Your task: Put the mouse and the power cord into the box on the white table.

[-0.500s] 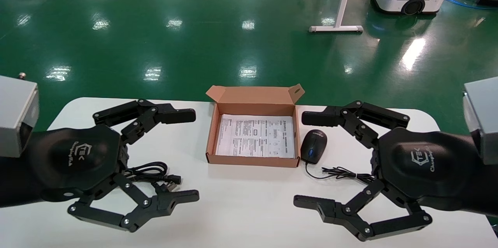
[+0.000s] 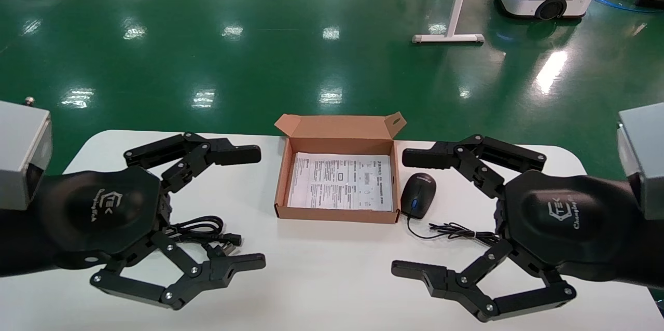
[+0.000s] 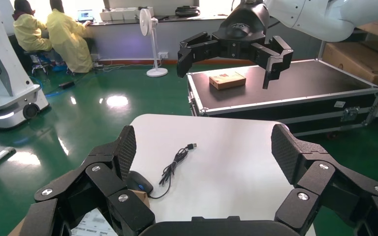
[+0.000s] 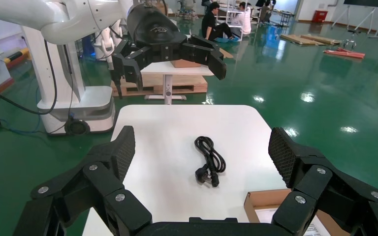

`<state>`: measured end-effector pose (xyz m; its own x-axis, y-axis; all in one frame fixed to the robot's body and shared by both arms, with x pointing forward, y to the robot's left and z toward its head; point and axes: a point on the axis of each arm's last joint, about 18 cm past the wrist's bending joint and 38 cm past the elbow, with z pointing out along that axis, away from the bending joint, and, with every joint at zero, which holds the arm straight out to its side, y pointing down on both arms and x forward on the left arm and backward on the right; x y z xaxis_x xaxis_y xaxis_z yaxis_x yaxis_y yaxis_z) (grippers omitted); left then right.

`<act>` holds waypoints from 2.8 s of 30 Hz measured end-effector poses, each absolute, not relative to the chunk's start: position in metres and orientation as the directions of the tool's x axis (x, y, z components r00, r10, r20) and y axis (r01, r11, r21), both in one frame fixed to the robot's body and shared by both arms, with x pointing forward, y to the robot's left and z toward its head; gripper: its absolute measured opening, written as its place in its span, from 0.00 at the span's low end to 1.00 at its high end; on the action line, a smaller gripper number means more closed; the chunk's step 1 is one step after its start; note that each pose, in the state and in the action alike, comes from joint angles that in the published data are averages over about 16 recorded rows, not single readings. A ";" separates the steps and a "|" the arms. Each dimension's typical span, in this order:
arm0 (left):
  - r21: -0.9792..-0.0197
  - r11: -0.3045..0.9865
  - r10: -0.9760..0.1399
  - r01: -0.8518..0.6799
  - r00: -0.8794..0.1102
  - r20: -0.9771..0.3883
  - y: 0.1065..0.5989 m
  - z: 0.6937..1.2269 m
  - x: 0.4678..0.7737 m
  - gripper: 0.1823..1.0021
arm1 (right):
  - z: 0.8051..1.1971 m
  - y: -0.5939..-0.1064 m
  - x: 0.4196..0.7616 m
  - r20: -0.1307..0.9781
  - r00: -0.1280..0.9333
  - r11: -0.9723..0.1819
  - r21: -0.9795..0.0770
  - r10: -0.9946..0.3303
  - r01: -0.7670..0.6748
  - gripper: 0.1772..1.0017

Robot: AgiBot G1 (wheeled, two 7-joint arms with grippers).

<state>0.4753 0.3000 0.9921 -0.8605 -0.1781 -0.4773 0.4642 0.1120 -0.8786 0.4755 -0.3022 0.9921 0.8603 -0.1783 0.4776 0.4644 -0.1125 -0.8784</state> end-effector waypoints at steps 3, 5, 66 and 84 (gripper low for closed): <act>-0.879 0.112 -0.179 0.464 -0.860 -0.477 0.300 0.992 0.476 1.00 | 0.992 -0.302 0.475 0.478 0.860 -0.112 -0.878 -0.178 0.464 1.00; -0.879 0.113 -0.178 0.464 -0.861 -0.477 0.300 0.992 0.476 1.00 | 0.992 -0.302 0.475 0.478 0.860 -0.112 -0.878 -0.178 0.464 1.00; -0.315 0.943 -0.088 0.104 -0.837 -0.540 0.396 0.915 0.655 1.00 | 0.900 -0.376 0.672 0.705 0.709 -0.875 -0.332 0.019 0.354 0.99; -0.317 0.942 -0.087 0.107 -0.836 -0.542 0.396 0.915 0.655 0.83 | 0.901 -0.376 0.672 0.706 0.708 -0.875 -0.330 0.021 0.355 0.83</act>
